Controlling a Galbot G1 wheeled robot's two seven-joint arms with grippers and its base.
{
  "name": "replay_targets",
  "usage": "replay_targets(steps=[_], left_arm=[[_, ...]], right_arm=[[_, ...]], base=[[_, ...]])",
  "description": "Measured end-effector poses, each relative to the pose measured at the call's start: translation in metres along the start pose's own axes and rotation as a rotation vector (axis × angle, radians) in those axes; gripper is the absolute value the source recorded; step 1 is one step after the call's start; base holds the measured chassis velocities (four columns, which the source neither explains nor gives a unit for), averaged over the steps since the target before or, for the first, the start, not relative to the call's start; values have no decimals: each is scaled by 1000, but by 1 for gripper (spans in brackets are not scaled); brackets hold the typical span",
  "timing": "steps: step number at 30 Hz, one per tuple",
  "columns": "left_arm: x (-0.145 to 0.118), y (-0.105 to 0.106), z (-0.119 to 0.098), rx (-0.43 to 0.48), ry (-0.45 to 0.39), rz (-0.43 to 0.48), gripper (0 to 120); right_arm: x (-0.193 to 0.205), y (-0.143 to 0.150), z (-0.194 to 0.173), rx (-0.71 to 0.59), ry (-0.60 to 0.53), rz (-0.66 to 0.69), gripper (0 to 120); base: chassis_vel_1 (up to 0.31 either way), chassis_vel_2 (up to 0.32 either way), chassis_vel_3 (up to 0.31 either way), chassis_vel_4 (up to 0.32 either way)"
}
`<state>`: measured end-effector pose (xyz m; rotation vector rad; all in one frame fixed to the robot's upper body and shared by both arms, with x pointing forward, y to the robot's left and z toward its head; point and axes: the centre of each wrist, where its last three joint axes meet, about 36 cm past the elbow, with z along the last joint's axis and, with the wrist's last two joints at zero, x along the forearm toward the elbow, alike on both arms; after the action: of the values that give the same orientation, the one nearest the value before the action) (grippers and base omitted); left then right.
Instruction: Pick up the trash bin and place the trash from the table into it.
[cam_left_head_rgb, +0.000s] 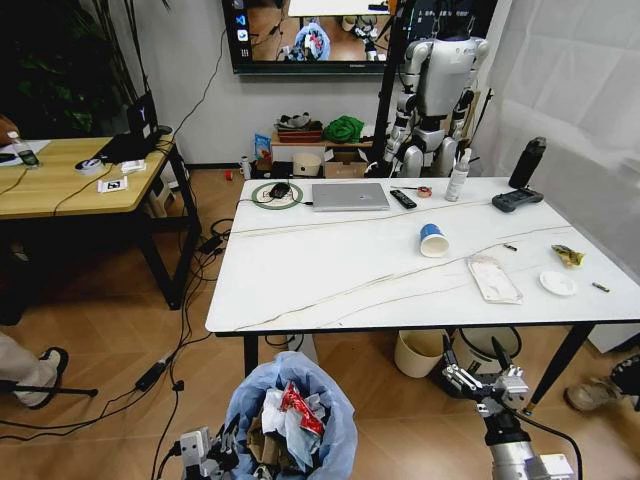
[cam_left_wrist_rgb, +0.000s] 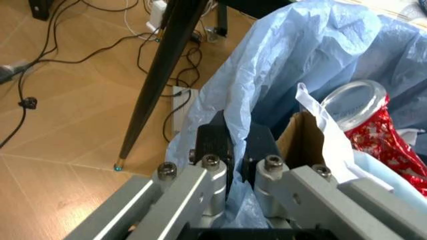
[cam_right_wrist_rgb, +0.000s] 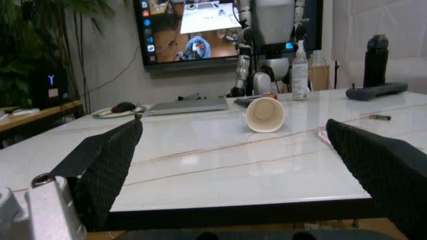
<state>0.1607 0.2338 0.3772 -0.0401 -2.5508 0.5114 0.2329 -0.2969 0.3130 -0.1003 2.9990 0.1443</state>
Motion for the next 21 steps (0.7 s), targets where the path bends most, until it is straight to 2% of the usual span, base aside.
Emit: replay_targets(steps=[21], left_arm=[[2,-4,4,0,-3,-10,0]], right_arm=[[-8,2,4,-42,-18,-2,100]], base=[[-44,-34,37,38]])
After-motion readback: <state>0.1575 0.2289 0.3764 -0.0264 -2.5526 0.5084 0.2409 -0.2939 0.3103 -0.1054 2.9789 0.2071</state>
